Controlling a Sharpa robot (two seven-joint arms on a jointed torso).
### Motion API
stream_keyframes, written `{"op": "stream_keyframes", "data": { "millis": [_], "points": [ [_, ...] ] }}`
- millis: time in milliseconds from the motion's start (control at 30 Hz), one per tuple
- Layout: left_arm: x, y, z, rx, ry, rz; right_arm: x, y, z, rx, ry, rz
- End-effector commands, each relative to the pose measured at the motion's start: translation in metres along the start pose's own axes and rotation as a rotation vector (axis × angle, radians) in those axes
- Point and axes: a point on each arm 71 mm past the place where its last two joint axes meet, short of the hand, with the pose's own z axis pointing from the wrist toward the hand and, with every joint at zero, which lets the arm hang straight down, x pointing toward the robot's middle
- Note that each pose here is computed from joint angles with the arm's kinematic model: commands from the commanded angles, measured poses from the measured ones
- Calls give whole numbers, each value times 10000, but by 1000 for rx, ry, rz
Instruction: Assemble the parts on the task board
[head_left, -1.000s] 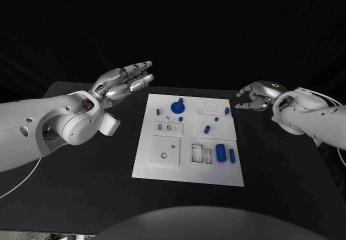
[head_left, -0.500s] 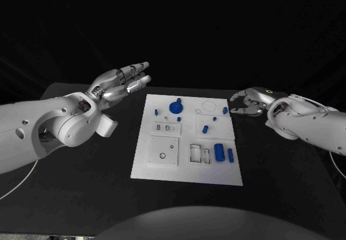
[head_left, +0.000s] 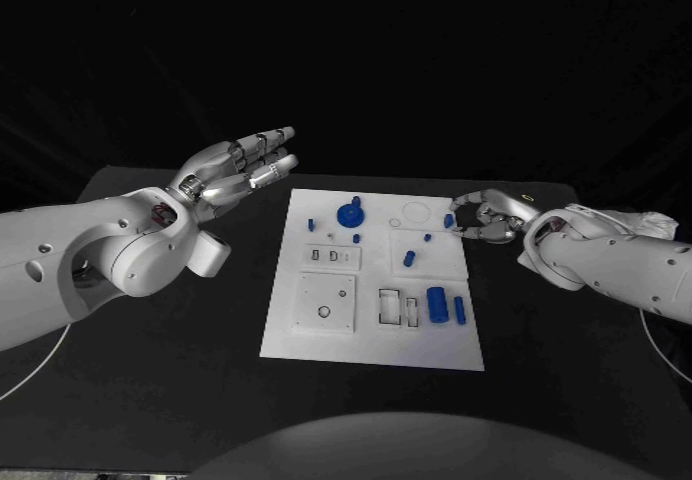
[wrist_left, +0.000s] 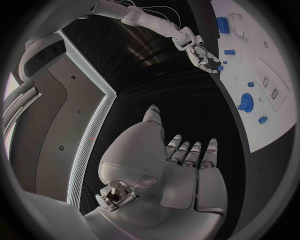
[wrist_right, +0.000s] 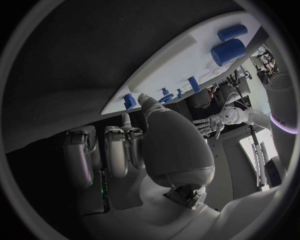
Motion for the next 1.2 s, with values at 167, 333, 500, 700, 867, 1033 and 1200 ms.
{"op": "stream_keyframes", "data": {
  "millis": [167, 333, 500, 700, 867, 1033, 1200],
  "points": [
    [13, -5, -12, 10, 26, 4, 61, -18, 17, -8, -11, 97],
    [11, -2, -15, 8, 27, 4, 79, -16, 33, -3, -19, 101],
    [13, 0, -16, 6, 29, 4, 87, -12, 49, 3, -23, 101],
    [15, 1, -17, 3, 32, 4, 95, -14, 66, 9, -18, 103],
    [15, 3, -17, 1, 33, 4, 99, -8, 81, 9, -17, 103],
    [42, -4, -16, 3, 44, -1, 106, -6, 95, 13, -13, 104],
    [60, -6, -17, 0, 52, -5, 109, -9, 99, 17, -9, 105]
  ]
}}
